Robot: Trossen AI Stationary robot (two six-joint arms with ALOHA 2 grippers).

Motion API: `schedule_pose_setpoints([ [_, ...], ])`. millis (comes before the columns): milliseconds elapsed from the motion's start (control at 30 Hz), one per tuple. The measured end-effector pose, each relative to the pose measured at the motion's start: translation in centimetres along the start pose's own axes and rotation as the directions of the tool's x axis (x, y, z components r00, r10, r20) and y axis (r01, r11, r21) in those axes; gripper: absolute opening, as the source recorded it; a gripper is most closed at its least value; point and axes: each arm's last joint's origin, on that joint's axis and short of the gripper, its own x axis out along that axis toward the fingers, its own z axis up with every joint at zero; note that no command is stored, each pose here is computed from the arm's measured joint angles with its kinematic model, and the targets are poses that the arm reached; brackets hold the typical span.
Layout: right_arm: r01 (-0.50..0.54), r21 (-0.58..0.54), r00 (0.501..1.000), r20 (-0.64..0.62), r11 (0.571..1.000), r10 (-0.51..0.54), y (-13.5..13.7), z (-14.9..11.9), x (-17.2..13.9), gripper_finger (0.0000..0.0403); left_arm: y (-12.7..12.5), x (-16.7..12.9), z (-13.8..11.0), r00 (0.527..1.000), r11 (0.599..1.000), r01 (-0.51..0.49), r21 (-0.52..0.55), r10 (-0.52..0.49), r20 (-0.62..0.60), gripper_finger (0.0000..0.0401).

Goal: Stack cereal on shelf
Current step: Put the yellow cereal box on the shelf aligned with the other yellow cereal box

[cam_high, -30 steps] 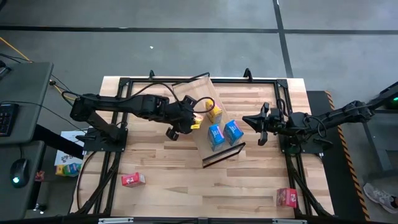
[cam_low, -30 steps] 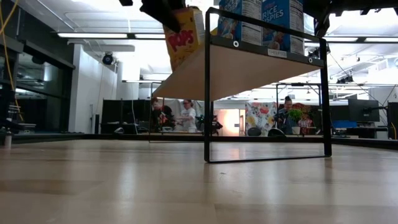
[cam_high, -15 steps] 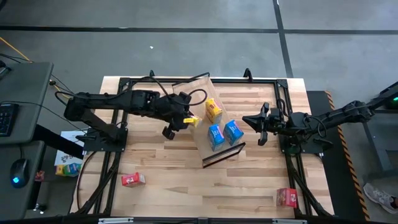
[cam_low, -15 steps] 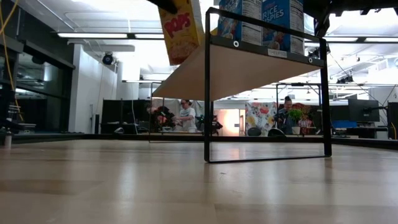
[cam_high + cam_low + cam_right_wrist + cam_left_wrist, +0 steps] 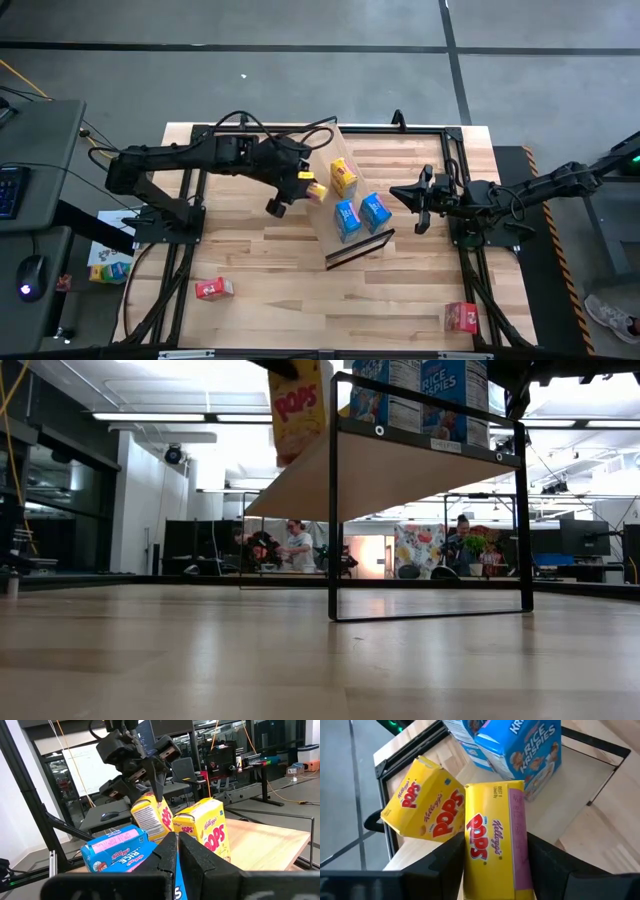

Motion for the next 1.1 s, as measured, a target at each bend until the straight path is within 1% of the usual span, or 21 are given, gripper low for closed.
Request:
schedule_pose_setpoints([
  [133, 0.000, 0.000, 1.000, 0.000, 1.000, 0.000, 0.0, 0.0, 0.0, 0.0011, 0.2, 0.0, -0.2, 1.000, 1.000, 0.007, -0.009, -0.007, 0.006, 0.0182],
  [233, 0.000, 0.000, 1.000, 0.000, 1.000, 0.000, 0.0, 0.0, 0.0, 0.0011, 0.5, 0.2, -0.1, 0.996, 0.998, 0.054, -0.022, -0.053, 0.065, 0.0182],
  [300, 0.000, 0.000, 1.000, 0.000, 1.000, 0.000, 0.0, 0.0, 0.0, 0.0011, 0.7, 0.2, -0.2, 0.994, 0.997, 0.068, -0.025, -0.066, 0.084, 0.0182],
  [500, 0.000, 0.000, 1.000, 0.000, 1.000, 0.000, 0.0, 0.0, 0.0, 0.0011, 1.5, 0.2, -0.5, 0.995, 0.998, 0.046, -0.051, -0.041, 0.093, 0.0182],
  [700, 0.000, 0.004, 1.000, 0.000, 1.000, 0.000, 0.0, 0.0, 0.0, 0.0011, 1.3, 1.6, -2.0, 0.997, 0.995, 0.062, -0.078, -0.058, 0.050, 0.0182],
  [933, 0.000, 0.004, 1.000, 0.000, 1.000, 0.000, 0.0, 0.0, 0.0, 0.0011, 1.4, 1.8, -1.9, 0.997, 0.997, 0.040, -0.071, -0.035, 0.074, 0.0182],
  [1000, 0.000, 0.004, 1.000, 0.000, 1.000, 0.000, 0.0, 0.0, 0.0, 0.0012, 1.4, 1.8, -1.8, 0.997, 0.996, 0.034, -0.084, -0.028, 0.071, 0.0182],
  [1100, 0.000, 0.004, 1.000, 0.000, 1.000, 0.000, 0.0, 0.0, 0.0, 0.0011, 1.6, 1.8, -1.8, 0.998, 0.989, 0.003, -0.147, 0.006, 0.067, 0.0182],
])
